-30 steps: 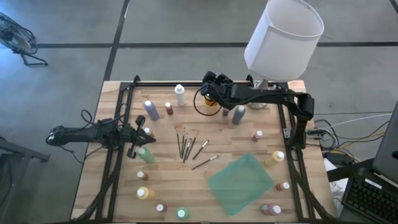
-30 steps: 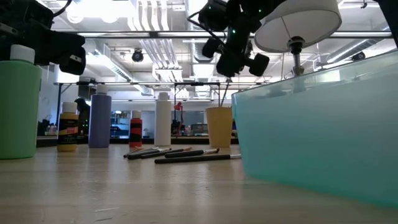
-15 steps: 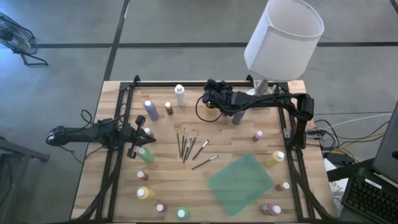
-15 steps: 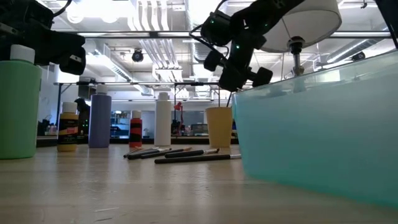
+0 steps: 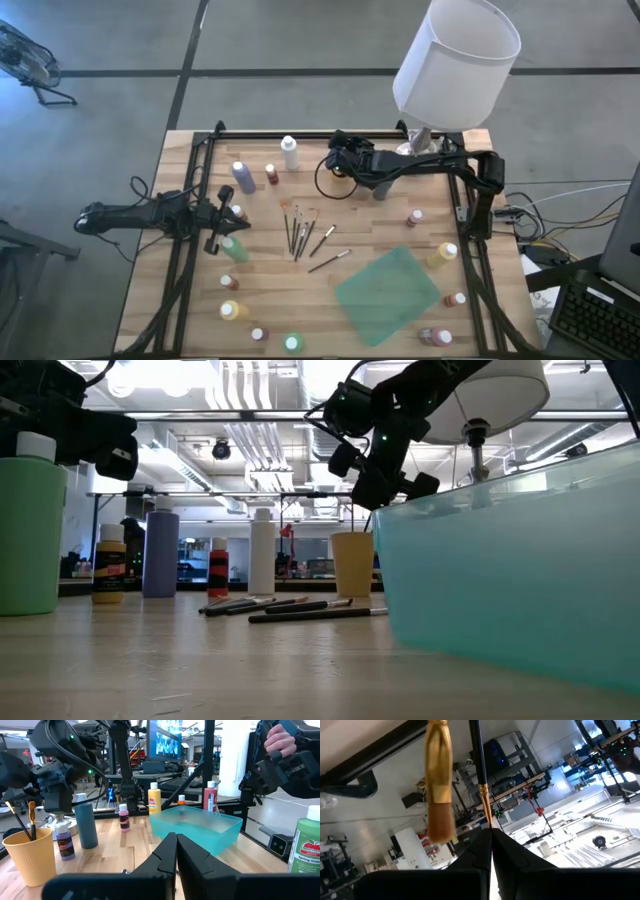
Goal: Pick & Place Paint Supplies
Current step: Put the gold paintbrush into the yellow cup, then put the silver paintbrush into the yellow cup
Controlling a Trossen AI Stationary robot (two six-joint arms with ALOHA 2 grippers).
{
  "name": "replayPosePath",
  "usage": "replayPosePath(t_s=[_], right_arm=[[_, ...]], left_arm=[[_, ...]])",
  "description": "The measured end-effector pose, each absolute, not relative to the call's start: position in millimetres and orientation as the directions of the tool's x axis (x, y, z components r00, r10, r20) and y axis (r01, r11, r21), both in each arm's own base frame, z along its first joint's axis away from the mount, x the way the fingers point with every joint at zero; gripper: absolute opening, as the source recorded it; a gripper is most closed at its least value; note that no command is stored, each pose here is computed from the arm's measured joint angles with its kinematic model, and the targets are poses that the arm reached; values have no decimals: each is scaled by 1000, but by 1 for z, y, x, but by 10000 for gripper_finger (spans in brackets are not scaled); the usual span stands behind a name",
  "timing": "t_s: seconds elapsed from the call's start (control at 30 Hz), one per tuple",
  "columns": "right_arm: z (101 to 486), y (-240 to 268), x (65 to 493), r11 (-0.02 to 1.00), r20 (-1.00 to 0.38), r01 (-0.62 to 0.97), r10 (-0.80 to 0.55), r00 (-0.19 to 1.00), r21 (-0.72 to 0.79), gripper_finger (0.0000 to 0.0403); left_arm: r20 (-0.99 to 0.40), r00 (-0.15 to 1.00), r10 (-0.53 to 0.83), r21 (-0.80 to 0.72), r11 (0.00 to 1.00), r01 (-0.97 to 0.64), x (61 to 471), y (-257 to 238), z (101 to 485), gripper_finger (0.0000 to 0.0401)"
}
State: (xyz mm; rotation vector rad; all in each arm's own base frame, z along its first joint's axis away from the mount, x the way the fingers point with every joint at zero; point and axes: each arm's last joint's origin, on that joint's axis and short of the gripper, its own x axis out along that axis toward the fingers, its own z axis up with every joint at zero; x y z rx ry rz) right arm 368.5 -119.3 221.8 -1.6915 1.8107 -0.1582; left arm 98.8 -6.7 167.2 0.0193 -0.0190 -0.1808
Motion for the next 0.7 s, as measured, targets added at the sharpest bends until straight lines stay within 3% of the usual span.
replayPosePath(t_s=[0.17, 0.43, 0.7], right_arm=[[224, -118, 371, 156, -392, -842, -917, 71, -517, 39], [227, -114, 372, 166, -374, -811, -925, 70, -560, 133], [266, -99, 387, 136, -301, -697, -946, 120, -704, 185]], left_arm=[[17, 983, -180, 21, 983, 180, 99, -7, 167, 14], [17, 984, -180, 21, 984, 179, 99, -7, 167, 14], [17, 983, -180, 21, 983, 180, 99, -7, 167, 14]])
